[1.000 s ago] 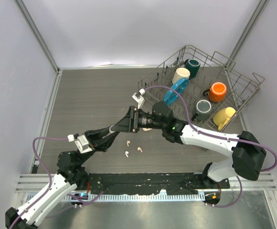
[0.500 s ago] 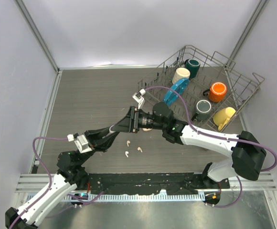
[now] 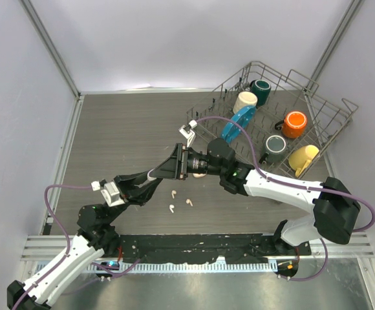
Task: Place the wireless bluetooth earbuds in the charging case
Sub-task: Open the charging case.
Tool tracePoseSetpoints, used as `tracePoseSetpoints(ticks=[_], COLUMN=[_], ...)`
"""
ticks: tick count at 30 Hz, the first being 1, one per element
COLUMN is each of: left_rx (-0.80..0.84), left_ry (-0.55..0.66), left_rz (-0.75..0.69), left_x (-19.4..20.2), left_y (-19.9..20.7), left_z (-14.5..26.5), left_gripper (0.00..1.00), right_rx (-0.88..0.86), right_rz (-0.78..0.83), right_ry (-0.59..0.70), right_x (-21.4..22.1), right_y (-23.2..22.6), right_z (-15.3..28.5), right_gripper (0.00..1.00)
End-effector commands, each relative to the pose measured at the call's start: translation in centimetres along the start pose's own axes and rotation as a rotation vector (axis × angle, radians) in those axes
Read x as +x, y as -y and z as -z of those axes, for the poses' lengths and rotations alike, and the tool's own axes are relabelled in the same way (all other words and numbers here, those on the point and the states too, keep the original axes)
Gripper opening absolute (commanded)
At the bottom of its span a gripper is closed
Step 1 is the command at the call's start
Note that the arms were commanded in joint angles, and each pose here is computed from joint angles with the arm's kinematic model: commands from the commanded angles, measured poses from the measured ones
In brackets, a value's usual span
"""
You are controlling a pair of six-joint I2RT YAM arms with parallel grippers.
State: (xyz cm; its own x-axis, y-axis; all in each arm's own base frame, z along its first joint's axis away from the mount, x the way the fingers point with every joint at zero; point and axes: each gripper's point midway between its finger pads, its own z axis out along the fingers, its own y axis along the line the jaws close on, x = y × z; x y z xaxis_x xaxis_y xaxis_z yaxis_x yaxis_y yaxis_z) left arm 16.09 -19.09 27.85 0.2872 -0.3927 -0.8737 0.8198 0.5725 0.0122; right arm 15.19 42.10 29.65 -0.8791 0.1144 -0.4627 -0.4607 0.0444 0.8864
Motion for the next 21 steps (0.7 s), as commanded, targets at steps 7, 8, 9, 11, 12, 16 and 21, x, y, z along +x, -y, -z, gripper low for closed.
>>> tracePoseSetpoints(ticks=[7, 8, 9, 11, 12, 16, 21], left_rx=[-0.030, -0.033, -0.030, -0.029, -0.030, -0.028, -0.026], left_ry=[0.032, 0.032, 0.038, 0.047, 0.049, 0.050, 0.056], left_rz=[-0.001, -0.001, -0.002, 0.002, 0.001, 0.009, 0.013], left_x=[-0.9, -0.9, -1.1, -1.4, -1.4, -1.4, -1.5], left_y=[-0.5, -0.6, -0.5, -0.5, -0.5, -0.4, -0.4], left_z=[-0.3, -0.3, -0.3, -0.3, -0.4, -0.4, -0.4], left_gripper=[0.36, 0.36, 0.36, 0.38, 0.38, 0.39, 0.38], right_rx=[-0.082, -0.077, -0.071, -0.069, -0.066, -0.064, -0.063], right_rz=[0.033, 0.031, 0.029, 0.030, 0.028, 0.028, 0.025], right_ry=[0.011, 0.012, 0.011, 0.011, 0.010, 0.009, 0.010], right_x=[-0.5, -0.5, -0.4, -0.4, -0.4, -0.4, -0.4], right_y=[-2.2, -2.1, -1.8, -1.8, -1.7, -1.5, -1.5], right_z=[0.0, 0.0, -0.1, -0.1, -0.1, -0.2, -0.2], right_gripper=[0.30, 0.30, 0.30, 0.30, 0.30, 0.30, 0.31])
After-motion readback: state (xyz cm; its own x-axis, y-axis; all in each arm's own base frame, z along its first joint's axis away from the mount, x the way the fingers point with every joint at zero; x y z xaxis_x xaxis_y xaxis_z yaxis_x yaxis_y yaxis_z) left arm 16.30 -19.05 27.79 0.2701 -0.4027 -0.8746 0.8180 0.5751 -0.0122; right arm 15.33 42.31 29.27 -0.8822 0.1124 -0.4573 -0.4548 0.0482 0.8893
